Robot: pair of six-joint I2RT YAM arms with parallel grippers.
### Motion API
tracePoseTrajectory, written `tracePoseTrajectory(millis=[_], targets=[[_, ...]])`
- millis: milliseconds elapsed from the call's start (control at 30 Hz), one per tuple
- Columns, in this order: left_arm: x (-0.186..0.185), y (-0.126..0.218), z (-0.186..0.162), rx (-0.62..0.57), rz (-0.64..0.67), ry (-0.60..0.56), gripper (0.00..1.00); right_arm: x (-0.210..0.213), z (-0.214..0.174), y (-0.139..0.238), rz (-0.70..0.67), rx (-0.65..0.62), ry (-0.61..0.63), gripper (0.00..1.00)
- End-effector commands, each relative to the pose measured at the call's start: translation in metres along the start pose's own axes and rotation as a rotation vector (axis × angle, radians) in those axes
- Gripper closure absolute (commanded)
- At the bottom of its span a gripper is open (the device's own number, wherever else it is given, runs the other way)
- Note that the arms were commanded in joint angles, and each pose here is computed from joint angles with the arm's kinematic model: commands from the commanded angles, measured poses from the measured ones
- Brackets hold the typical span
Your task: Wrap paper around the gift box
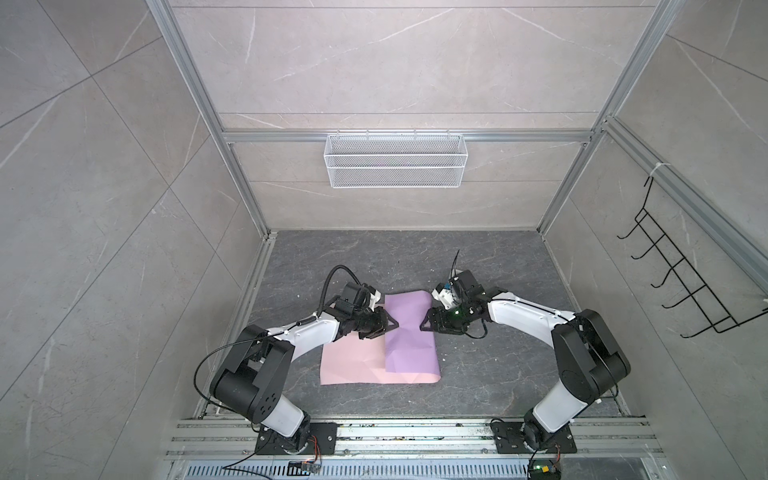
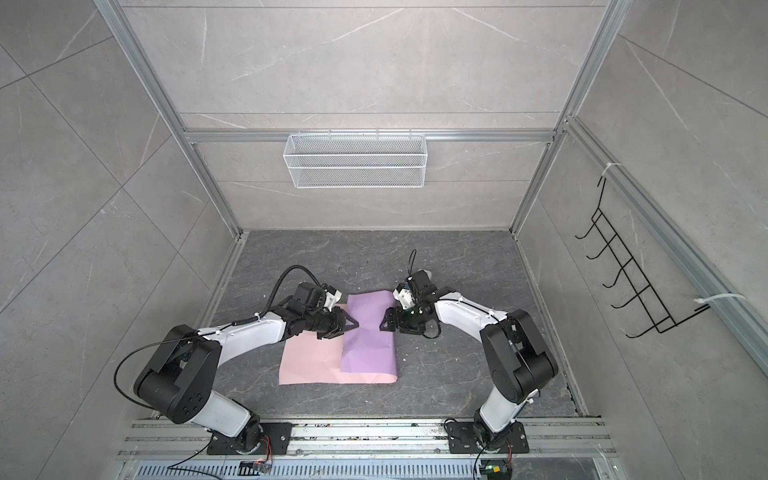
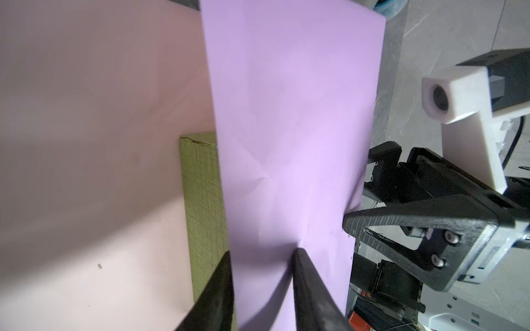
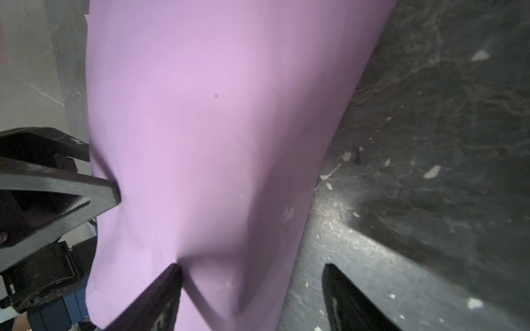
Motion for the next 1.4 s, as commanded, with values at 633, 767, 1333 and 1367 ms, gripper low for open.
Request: tracePoseTrajectory(millis=[633,767,1333,1367], targets=[[0.000,0.005,-0.031,0.078,0.019,0.043,0.24,-0.026,-0.029,-0.020,-0.102,0.031,-0.093,0.23],[0.012,0.004,-0.028,0.063,0.091,0.025,0.35,-0.026,-0.029,-0.020,-0.102,0.032,-0.093,0.23],[0.037,0.003,-0.027,0.063,0.157,0.046,0.70,-0.001,-0.003,0.005,-0.048,-0.029,-0.031,0.18],[0.038,0.003,-0.027,0.064,0.159,0.047,0.71,0.002,0.000,0.007,-0.032,-0.036,-0.034,0.17]])
Point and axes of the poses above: each gripper's point midway between its finger pads, its own y axis back along the fingers, its own x axis along the line the jaws close on, z = x × y, the point moved 1 cm from there along y, back along the fingers, and after that the axes turned 10 degrees about y, right-handed, at the moved point
